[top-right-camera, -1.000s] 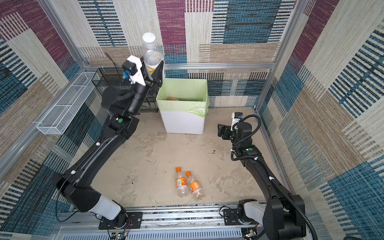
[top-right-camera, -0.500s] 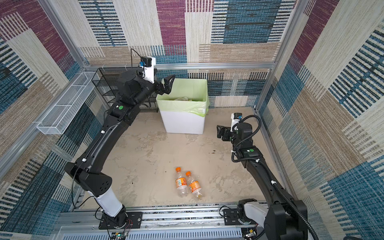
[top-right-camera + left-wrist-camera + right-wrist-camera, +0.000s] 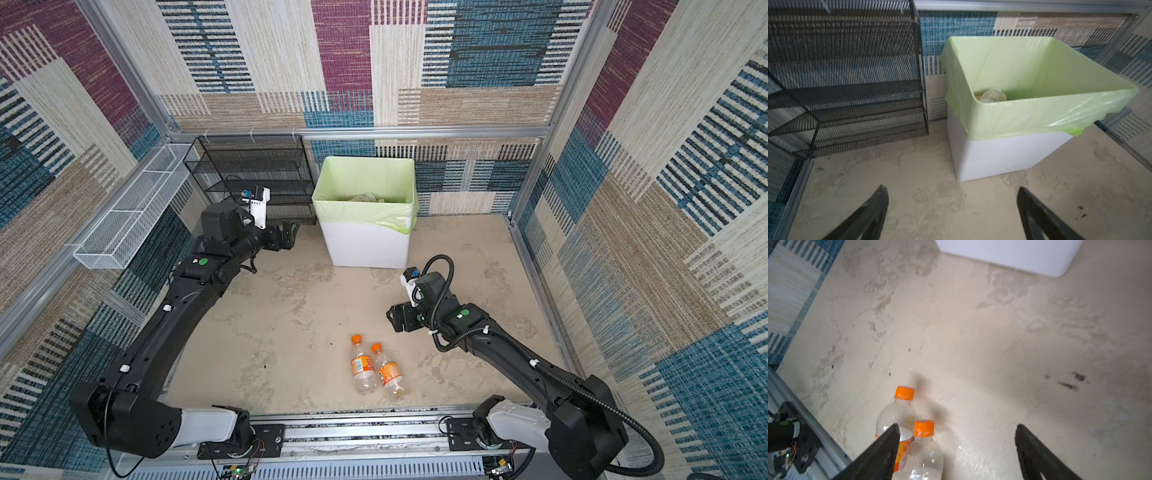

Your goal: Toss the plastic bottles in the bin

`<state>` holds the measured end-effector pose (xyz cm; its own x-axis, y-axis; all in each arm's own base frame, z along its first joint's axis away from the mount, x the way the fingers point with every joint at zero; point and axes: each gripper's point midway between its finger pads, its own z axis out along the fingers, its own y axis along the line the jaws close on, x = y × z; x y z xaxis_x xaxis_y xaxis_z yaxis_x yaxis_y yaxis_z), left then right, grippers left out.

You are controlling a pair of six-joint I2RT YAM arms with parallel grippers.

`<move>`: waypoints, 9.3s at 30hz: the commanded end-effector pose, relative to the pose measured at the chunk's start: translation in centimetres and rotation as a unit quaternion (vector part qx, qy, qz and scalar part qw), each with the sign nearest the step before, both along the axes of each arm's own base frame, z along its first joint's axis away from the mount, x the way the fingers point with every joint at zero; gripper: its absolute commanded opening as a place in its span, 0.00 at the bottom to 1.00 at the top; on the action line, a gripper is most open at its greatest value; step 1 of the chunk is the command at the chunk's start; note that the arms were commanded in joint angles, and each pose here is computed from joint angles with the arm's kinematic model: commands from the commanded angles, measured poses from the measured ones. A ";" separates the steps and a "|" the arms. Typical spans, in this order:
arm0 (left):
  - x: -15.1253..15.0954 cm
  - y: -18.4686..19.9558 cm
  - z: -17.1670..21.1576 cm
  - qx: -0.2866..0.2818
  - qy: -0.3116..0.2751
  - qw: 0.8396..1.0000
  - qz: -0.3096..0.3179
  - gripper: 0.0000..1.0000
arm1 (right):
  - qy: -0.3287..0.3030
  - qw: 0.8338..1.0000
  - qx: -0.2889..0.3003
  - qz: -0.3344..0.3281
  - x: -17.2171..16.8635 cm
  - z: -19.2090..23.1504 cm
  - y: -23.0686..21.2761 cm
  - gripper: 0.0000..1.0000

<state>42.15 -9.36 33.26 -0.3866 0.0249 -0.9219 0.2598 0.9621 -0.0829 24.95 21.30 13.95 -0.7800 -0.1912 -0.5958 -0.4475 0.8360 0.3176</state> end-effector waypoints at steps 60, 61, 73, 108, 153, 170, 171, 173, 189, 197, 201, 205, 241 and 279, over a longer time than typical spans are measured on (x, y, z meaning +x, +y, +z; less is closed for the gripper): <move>-3.0 -1.9 -5.4 -0.094 0.066 0.993 -0.018 0.87 | -0.309 0.934 0.093 -0.154 14.4 18.0 -5.3 0.49; -3.5 -2.0 -5.7 -0.094 0.069 0.993 -0.014 0.87 | -0.333 0.925 0.096 -0.156 14.9 19.5 -5.7 0.49; -9.5 -8.1 -8.6 -0.048 0.121 0.991 -0.031 0.87 | -0.659 0.714 0.172 -0.162 8.3 38.5 -9.6 0.50; -19.7 -31.1 -19.8 0.026 0.401 0.889 -0.218 0.98 | -0.512 0.813 0.085 -0.264 14.4 35.5 -15.0 0.99; -13.1 -26.7 -28.1 0.170 0.413 0.864 -0.233 0.92 | -0.341 0.881 0.072 -0.318 13.5 18.1 -20.2 0.98; -11.6 -27.2 -28.5 0.179 0.404 0.861 -0.252 0.51 | -0.299 0.902 0.086 -0.300 14.4 15.4 -19.1 0.91; -11.6 -27.2 -28.1 0.176 0.399 0.863 -0.254 0.49 | -0.291 0.905 0.089 -0.298 14.5 14.8 -18.8 0.89; -11.6 -27.0 -27.3 0.170 0.389 0.869 -0.253 0.47 | -0.281 0.908 0.093 -0.295 14.7 14.0 -18.7 0.87; -8.7 -18.9 -2.9 0.036 -0.037 0.990 -0.129 0.47 | -0.208 0.933 0.045 -0.289 15.4 7.2 -17.2 0.83; -14.0 -10.9 11.3 -0.121 -0.353 0.927 -0.046 0.48 | -0.199 0.941 0.023 -0.272 15.2 6.4 -14.8 0.83; -17.1 -9.8 17.2 -0.103 -0.469 0.875 -0.060 0.49 | -0.209 0.938 0.021 -0.274 15.1 7.0 -14.7 0.83; -18.4 -9.8 21.5 -0.095 -0.541 0.833 -0.058 0.50 | -0.218 0.935 0.031 -0.278 14.9 7.4 -14.6 0.82; -4.5 6.8 -3.3 0.004 -0.067 0.973 0.223 1.00 | -0.236 0.917 -0.020 -0.321 13.5 5.1 -15.9 1.00; -2.5 12.2 -23.3 0.080 -0.039 0.969 0.230 0.99 | -0.438 0.830 -0.046 -0.342 11.9 0.9 -22.9 0.99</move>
<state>39.66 3.48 10.82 -0.3105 0.0375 -0.9498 -0.2377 0.9644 0.1158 37.46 -2.14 14.43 -0.0487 0.0381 -0.9981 0.1527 0.9878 0.0303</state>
